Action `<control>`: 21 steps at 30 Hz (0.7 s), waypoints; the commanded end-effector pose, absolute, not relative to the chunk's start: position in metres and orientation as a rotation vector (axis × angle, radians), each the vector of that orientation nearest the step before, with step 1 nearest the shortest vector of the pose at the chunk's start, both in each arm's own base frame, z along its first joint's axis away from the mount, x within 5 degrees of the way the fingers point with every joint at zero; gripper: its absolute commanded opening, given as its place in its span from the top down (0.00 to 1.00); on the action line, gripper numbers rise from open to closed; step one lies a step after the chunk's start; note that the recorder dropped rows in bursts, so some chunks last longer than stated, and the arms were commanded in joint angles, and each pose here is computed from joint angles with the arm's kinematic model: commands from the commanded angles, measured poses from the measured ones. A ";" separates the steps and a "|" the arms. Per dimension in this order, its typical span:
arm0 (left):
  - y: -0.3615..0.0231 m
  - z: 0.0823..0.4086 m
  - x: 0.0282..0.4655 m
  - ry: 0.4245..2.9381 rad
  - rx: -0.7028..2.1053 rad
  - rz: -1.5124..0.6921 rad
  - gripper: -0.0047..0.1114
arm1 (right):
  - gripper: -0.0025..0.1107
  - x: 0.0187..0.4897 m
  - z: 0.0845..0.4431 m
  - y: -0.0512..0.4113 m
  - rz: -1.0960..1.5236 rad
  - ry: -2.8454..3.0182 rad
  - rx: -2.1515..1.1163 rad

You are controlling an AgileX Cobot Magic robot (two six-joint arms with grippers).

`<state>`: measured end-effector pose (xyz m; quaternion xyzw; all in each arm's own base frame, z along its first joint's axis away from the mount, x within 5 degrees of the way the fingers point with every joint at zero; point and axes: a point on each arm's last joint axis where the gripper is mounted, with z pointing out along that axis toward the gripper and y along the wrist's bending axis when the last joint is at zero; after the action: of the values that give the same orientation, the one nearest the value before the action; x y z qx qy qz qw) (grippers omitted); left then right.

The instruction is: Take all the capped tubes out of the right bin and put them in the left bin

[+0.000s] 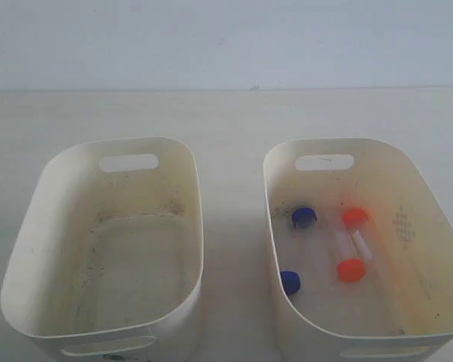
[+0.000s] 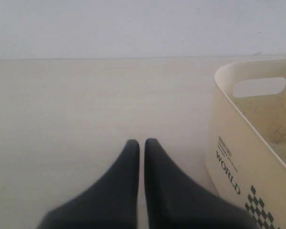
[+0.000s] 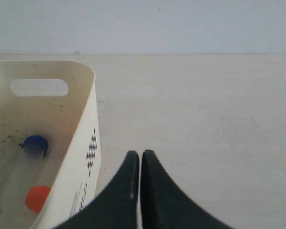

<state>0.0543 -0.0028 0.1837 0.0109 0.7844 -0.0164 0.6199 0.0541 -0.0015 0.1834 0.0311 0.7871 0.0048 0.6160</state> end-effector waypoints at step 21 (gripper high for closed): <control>-0.003 0.186 0.054 1.789 0.020 -0.044 0.92 | 0.97 0.055 0.220 -0.002 -0.002 1.412 0.057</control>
<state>0.0543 -0.0028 0.1837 0.0109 0.7844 -0.0164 0.6199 0.0563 -0.0022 0.2149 0.0285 0.6685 0.0031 0.7431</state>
